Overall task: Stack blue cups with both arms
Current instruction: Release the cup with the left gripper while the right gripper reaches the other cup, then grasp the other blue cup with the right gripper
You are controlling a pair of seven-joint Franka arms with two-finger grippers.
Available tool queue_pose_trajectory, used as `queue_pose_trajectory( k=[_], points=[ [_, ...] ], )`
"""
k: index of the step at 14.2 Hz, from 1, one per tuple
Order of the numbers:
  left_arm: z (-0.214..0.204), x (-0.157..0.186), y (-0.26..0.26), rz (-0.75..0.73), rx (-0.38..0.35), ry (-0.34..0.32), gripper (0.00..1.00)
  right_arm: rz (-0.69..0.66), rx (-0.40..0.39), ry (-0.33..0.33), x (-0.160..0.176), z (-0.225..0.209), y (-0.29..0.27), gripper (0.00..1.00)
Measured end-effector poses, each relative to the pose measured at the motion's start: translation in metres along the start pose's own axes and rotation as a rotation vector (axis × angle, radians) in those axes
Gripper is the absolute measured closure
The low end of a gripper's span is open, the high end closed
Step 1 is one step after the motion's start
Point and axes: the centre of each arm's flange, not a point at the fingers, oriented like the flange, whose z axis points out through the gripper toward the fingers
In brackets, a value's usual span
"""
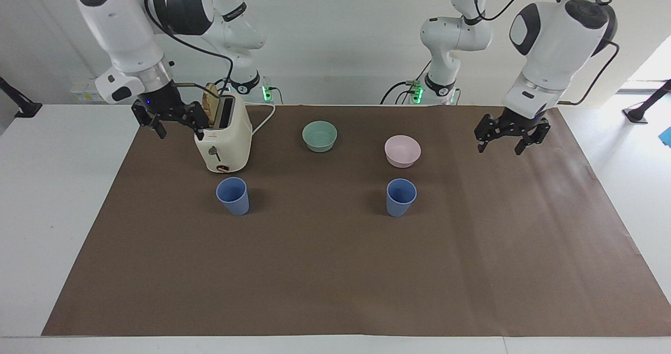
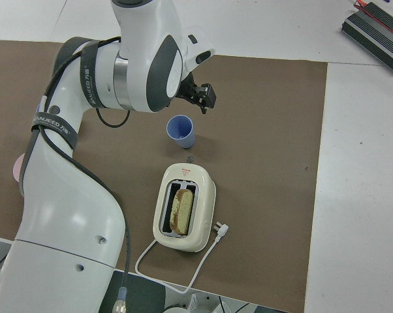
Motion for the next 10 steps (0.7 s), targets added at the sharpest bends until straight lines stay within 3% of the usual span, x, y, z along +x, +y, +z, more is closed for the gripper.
queue_pose_trajectory(
  k=[5, 10],
  points=[
    [-0.015, 0.003, -0.014, -0.008, 0.003, 0.009, 0.0, -0.004, 0.025, -0.016, 0.026, 0.093, 0.001, 0.0],
    [-0.021, 0.002, -0.014, -0.007, 0.002, -0.007, 0.0, -0.034, 0.044, -0.043, 0.036, 0.145, -0.017, 0.0]
  ],
)
